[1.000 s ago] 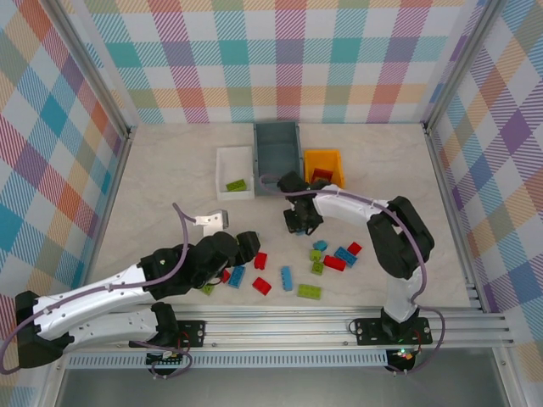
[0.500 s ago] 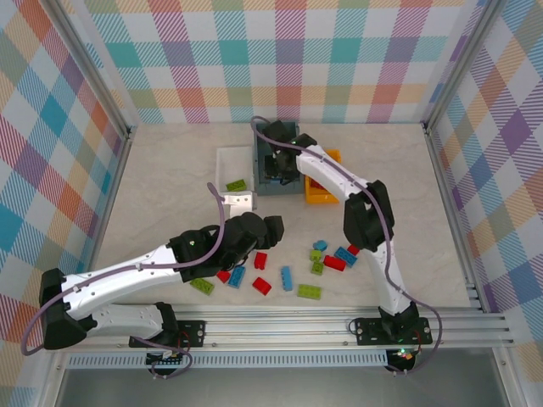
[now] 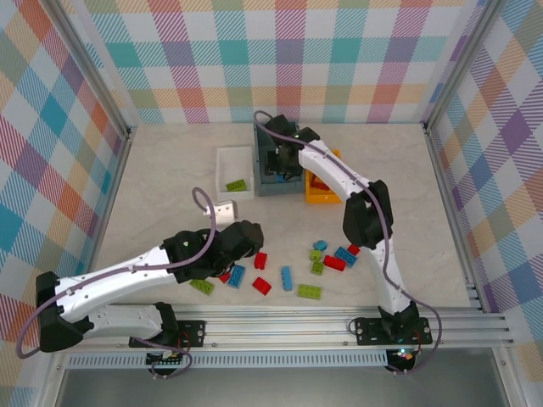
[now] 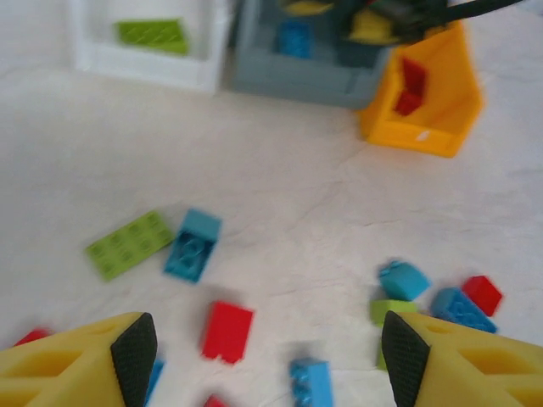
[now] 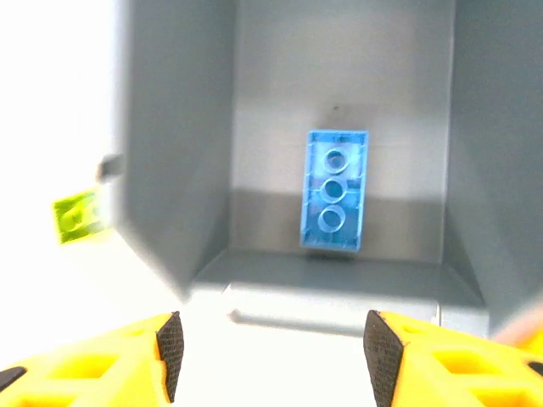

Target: Sort the legos into containers by color

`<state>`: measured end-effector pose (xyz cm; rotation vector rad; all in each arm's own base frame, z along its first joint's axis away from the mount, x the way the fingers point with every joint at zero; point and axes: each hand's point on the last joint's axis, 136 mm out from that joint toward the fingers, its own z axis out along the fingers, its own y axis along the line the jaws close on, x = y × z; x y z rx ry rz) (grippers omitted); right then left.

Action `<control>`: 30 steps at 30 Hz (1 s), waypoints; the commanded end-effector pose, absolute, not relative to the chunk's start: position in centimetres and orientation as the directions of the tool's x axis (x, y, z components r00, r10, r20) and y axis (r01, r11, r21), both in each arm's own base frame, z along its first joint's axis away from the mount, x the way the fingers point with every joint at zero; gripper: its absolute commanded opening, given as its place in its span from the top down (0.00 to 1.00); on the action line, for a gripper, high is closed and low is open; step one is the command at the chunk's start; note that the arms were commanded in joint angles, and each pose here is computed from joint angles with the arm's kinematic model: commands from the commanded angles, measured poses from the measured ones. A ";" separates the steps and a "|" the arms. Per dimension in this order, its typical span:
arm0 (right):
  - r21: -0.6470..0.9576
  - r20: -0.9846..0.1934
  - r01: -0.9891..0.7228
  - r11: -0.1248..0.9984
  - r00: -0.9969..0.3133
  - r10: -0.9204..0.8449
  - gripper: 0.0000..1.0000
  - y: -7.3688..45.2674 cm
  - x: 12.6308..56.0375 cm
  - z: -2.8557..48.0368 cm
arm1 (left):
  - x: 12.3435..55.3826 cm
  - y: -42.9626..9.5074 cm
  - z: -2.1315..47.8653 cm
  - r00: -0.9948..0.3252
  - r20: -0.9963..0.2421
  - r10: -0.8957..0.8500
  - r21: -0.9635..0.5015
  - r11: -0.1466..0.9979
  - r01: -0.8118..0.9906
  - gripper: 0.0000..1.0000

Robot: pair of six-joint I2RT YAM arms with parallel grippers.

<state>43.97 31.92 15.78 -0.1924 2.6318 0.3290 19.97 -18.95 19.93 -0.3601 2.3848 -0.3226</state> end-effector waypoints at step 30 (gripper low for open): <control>0.353 -0.736 -0.812 0.465 -0.548 -0.399 0.37 38.3 11.1 19.3 | 13.8 -8.6 1.6 -0.569 -0.126 -0.813 -0.258 0.581 -0.772 0.52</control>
